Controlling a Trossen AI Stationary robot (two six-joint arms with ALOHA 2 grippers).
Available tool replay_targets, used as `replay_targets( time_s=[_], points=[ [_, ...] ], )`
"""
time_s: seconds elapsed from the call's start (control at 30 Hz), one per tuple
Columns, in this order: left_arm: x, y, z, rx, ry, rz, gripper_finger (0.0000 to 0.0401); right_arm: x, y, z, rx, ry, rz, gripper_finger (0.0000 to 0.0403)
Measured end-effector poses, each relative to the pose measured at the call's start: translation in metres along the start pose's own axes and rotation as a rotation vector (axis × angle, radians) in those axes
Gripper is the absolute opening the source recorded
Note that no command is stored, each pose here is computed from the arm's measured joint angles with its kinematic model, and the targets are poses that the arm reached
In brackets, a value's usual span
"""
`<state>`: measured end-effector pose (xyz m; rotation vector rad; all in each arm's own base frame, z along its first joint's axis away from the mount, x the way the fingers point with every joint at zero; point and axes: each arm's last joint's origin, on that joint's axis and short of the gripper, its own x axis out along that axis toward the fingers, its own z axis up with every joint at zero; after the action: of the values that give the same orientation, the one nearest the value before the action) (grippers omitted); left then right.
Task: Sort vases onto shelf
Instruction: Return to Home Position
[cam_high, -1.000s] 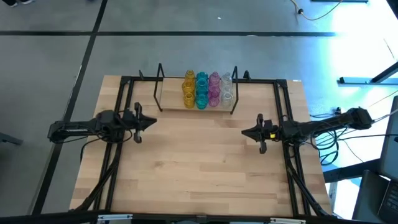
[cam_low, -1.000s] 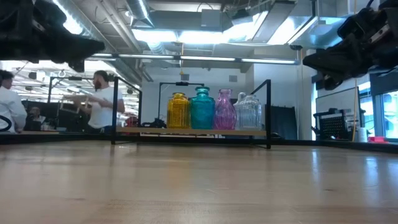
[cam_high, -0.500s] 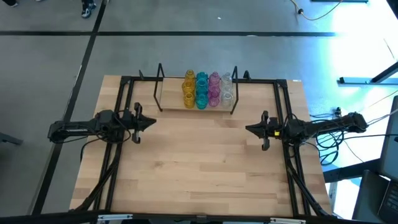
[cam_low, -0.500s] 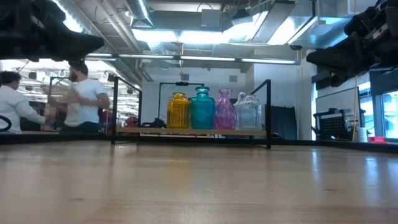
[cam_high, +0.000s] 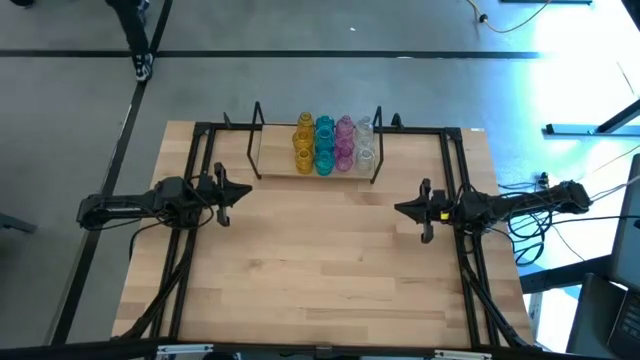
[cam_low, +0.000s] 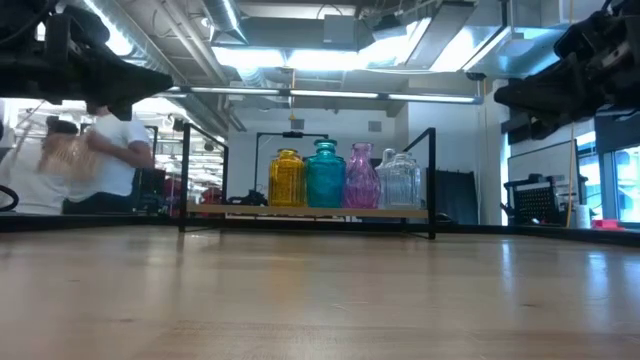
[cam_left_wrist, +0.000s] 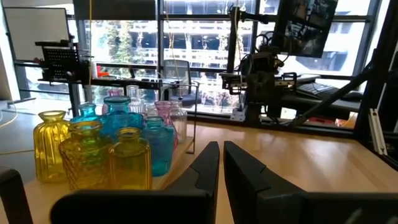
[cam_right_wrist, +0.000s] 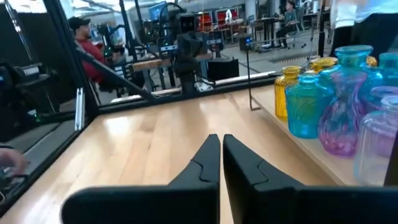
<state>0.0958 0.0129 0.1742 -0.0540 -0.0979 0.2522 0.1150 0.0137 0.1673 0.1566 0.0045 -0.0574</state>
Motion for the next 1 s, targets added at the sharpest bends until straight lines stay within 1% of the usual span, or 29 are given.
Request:
replay_targets(
  time_s=[0.1,0.2,0.33,0.4,0.47,0.57,0.73,1.0],
  points=[
    [0.0,0.0,0.0,0.0,0.0,-0.001,0.0018,0.0,0.0,0.001,-0.035,-0.007,0.007,0.0008],
    [0.0,0.0,0.0,0.0,0.0,-0.001,0.0018,-0.003,0.0,0.003,-0.033,-0.028,0.02,0.0008],
    [0.0,0.0,0.0,0.0,0.0,-0.002,0.0018,-0.01,-0.001,-0.001,-0.049,0.007,0.034,0.0008],
    [0.0,0.0,0.0,0.0,0.0,-0.002,0.0018,-0.014,-0.002,-0.002,-0.036,0.012,0.047,0.0008],
    [0.0,0.0,0.0,0.0,0.0,-0.002,0.0018,-0.018,-0.001,0.003,-0.018,-0.039,0.093,0.0008],
    [0.0,0.0,0.0,0.0,0.0,-0.002,0.0018,-0.019,0.0,0.003,-0.024,-0.039,0.142,0.0008],
    [0.0,0.0,0.0,0.0,-0.002,-0.002,0.0018,-0.017,0.0,-0.001,-0.032,0.005,0.141,0.0008],
    [0.0,0.0,0.0,0.0,-0.002,-0.002,0.0018,-0.017,0.0,-0.001,-0.031,0.006,0.139,0.0008]
  ],
)
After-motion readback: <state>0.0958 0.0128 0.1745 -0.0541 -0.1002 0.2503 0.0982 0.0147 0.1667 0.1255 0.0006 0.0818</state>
